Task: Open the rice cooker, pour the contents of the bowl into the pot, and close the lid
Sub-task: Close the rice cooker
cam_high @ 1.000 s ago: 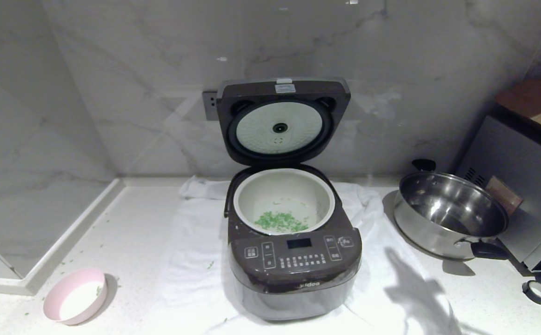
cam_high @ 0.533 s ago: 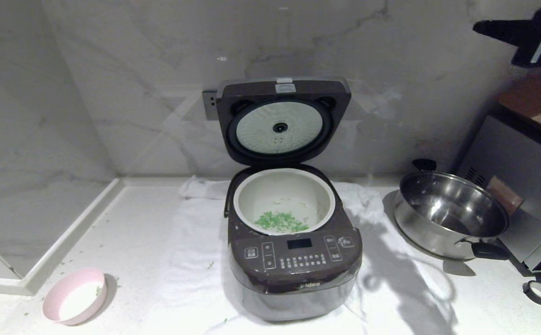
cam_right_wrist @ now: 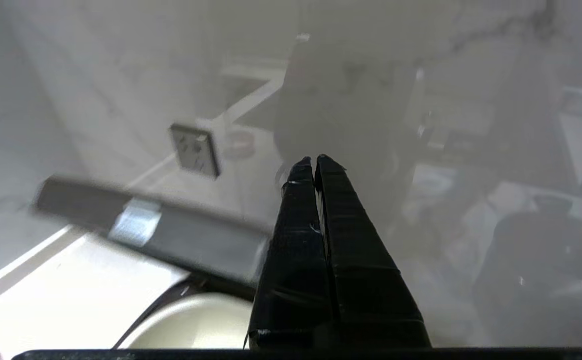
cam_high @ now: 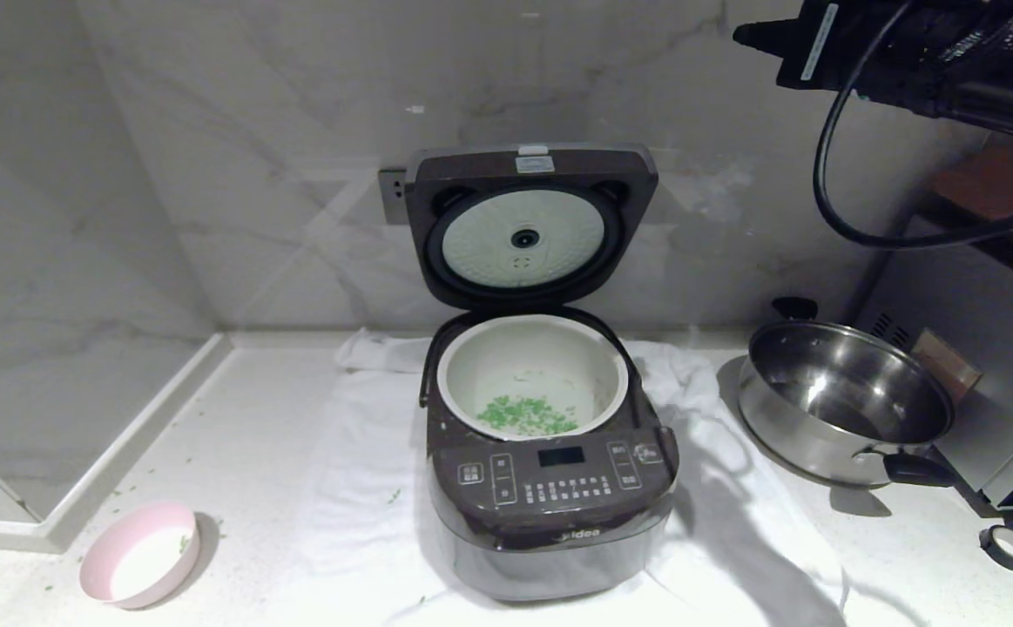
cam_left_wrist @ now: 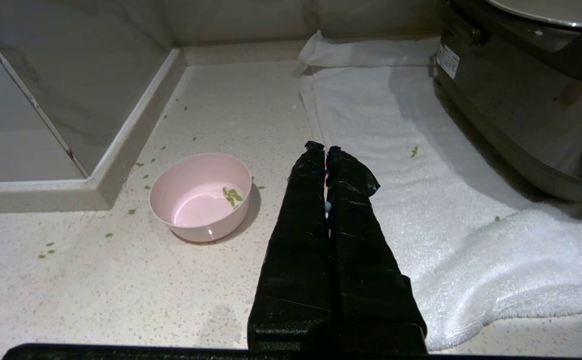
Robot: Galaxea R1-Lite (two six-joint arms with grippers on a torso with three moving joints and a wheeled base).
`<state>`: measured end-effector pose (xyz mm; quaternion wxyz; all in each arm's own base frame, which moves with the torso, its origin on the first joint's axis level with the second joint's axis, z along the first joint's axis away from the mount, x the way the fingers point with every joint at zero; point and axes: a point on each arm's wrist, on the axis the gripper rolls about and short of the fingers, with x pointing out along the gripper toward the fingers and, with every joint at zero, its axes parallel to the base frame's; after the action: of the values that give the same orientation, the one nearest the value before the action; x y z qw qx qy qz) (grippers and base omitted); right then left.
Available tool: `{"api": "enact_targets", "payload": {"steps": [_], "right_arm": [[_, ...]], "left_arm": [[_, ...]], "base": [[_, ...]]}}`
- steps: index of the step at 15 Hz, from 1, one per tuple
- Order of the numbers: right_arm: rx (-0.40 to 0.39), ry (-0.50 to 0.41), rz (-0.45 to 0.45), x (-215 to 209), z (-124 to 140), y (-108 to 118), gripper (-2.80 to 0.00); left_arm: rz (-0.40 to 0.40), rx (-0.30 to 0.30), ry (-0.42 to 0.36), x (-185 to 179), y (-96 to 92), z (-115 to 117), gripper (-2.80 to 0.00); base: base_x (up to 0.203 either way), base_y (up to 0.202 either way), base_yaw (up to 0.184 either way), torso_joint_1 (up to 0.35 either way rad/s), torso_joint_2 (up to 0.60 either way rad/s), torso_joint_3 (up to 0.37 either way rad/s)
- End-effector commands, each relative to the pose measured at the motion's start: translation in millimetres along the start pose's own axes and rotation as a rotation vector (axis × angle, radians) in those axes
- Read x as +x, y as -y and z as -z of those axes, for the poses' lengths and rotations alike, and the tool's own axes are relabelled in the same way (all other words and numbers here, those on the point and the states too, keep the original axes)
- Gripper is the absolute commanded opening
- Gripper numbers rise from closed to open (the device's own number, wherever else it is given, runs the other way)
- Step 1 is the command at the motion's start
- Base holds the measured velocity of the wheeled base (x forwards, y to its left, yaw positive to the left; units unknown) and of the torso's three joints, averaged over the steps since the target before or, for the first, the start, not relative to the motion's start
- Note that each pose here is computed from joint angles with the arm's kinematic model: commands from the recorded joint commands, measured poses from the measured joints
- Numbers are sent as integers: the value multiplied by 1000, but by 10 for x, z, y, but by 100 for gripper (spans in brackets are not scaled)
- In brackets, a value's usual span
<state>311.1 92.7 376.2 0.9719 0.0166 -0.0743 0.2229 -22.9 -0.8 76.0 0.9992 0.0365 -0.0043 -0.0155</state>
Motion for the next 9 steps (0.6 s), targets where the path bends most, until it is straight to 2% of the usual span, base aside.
{"api": "enact_targets", "payload": {"steps": [1,4,9], "right_arm": [[0,-6,3,357,160,79,-280],[25,-17,-13,646,316,69,-280],[132,-92,-71,941,628,-152,-280]], "left_arm": [[-1,1,0,0,0,4,-280],[-1,1,0,0,0,4,-280],[-6,-2,0,0,-1,4,-280]], "base": [[0,0,0,0,0,0],[0,0,0,0,0,0],[0,0,0,0,0,0]]}}
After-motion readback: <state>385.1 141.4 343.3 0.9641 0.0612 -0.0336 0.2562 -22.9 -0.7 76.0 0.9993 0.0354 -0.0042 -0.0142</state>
